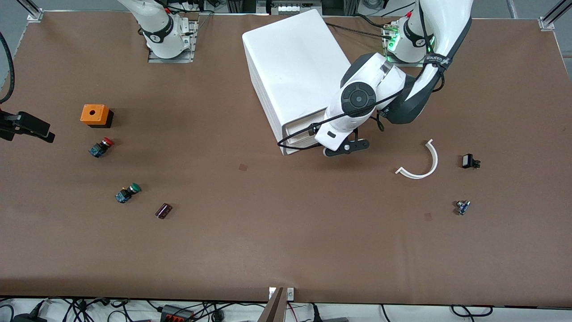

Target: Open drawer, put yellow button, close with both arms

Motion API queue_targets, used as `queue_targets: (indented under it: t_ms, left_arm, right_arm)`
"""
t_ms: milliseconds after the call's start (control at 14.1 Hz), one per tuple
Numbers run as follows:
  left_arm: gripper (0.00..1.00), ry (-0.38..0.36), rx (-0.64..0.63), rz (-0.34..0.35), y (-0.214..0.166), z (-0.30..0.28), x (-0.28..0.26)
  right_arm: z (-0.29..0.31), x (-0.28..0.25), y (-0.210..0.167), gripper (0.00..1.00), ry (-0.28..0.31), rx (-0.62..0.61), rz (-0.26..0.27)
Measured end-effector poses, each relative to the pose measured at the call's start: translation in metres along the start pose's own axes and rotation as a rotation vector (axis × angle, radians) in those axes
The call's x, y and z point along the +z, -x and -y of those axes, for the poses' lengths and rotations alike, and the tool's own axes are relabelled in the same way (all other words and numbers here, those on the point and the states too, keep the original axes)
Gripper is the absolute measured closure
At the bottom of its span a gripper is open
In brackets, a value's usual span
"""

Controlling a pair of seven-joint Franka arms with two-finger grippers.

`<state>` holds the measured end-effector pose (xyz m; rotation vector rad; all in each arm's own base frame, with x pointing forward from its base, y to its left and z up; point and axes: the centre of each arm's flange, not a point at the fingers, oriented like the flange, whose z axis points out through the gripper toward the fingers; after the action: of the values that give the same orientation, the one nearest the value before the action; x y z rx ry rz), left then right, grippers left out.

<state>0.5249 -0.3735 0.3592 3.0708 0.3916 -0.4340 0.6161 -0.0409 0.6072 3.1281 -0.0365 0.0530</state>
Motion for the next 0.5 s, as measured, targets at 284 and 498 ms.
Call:
queue_targets:
  t_ms: [284,498]
  left_arm:
    - [0.0,-0.003,0.006,0.017,0.006,-0.003,0.003]
    - [0.0,-0.007,0.012,0.031,0.011,-0.005,0.004]
  right_arm:
    - [0.0,0.012,0.006,0.0,-0.002,-0.005,0.028]
    - [0.0,0.022,0.026,0.0,-0.007,-0.004,0.041]
